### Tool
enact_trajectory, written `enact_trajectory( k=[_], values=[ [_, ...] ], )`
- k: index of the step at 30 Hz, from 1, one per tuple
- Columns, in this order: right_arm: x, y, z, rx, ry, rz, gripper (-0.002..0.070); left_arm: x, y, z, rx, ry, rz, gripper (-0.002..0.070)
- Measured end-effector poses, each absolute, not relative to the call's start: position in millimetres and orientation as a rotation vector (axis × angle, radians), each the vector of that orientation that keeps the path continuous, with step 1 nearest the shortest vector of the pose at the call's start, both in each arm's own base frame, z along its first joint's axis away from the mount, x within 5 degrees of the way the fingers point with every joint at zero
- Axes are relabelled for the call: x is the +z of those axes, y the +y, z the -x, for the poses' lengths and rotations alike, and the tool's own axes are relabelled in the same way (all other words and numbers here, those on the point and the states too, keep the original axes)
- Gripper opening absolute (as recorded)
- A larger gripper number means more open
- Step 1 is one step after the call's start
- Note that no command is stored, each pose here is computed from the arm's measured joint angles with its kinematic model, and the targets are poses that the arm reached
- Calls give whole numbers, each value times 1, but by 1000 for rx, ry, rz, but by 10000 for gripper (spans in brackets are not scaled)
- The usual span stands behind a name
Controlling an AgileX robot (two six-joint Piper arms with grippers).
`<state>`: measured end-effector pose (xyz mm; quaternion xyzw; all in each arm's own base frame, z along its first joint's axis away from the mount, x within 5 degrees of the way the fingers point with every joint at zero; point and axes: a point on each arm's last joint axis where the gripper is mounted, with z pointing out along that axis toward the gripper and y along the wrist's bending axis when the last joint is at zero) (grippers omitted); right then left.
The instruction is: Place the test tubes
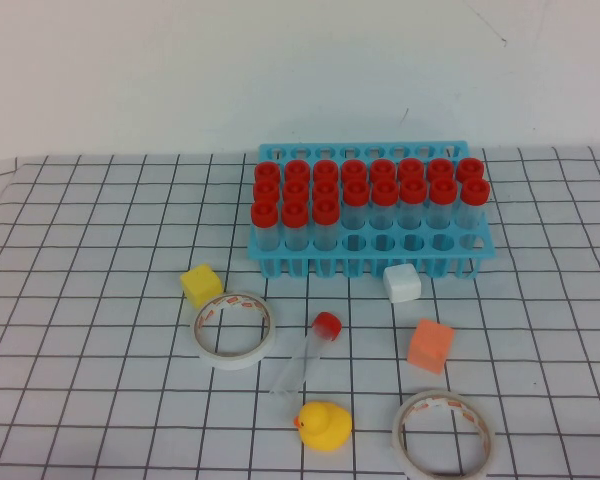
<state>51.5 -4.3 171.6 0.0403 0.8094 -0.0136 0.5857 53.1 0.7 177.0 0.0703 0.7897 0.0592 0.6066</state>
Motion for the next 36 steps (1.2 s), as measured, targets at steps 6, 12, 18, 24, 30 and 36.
enact_trajectory(
  k=[6,12,18,24,30,36],
  values=[
    [172,-5,-52,-42,1888,-85,-1,177,1,-53,135,1826,-161,-1],
    [172,-3,-52,10,1885,-116,-1,177,1,-53,135,1828,-161,-1],
    [172,-2,-52,21,1884,-122,-1,177,1,-53,135,1828,-161,-1],
    [172,-1,-52,54,1883,-142,-1,177,1,-53,133,1828,-160,-1],
    [172,-1,-52,73,1882,-154,-1,177,1,-53,133,1828,-160,-1],
    [172,0,-52,88,1881,-163,-1,181,-4,-54,-102,1784,40,-1]
  ],
)
